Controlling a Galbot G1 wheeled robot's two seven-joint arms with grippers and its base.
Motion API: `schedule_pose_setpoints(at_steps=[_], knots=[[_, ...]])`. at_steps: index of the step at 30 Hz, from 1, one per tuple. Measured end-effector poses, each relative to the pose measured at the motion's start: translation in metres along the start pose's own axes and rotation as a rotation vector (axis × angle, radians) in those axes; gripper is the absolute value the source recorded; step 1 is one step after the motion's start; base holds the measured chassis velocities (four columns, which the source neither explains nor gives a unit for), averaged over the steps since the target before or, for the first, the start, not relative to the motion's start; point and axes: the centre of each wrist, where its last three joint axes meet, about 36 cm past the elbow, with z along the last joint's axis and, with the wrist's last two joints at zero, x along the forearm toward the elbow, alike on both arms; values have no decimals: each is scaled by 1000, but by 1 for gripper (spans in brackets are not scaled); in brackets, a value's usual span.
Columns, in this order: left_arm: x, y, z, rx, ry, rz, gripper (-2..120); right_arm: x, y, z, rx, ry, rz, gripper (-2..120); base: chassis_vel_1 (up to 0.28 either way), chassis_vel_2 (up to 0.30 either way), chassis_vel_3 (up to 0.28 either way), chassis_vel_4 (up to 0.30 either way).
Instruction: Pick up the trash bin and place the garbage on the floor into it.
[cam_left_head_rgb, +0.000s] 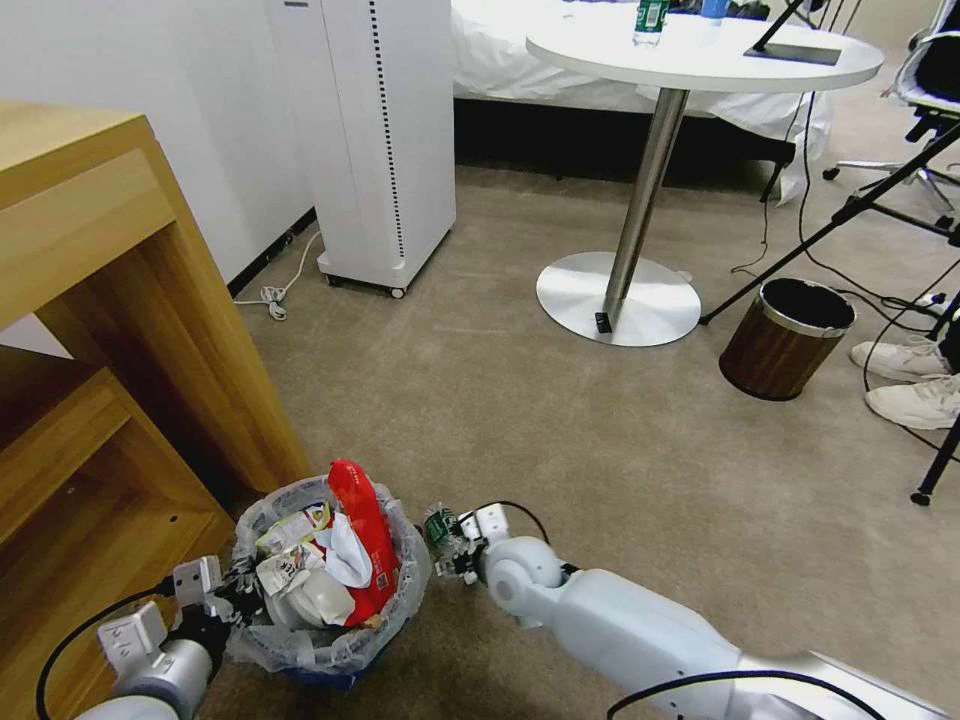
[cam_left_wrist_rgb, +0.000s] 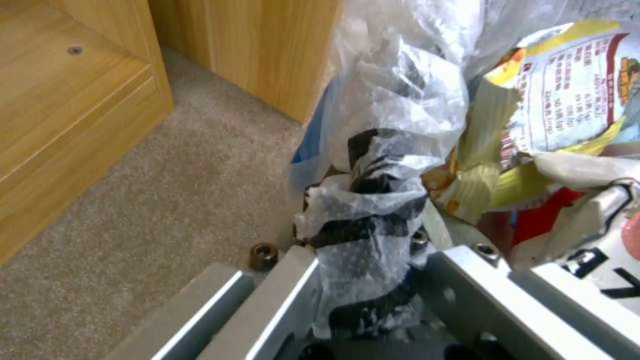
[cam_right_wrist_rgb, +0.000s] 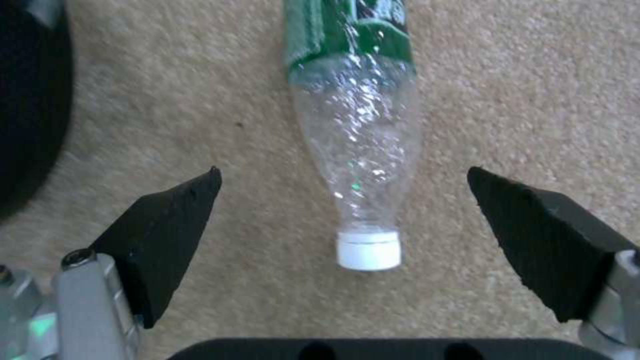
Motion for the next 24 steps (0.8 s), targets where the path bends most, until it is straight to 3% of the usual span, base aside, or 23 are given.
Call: schedule_pose_setpoints(at_steps=[10, 24], knots=[[-2, -2, 2, 3, -2, 3, 0, -8, -19, 18, 14, -1, 54, 86, 0, 0, 0, 0], [-1, -5, 0, -1, -8, 19, 0, -29, -12, 25, 30, -15, 62, 75, 0, 0, 0, 0]])
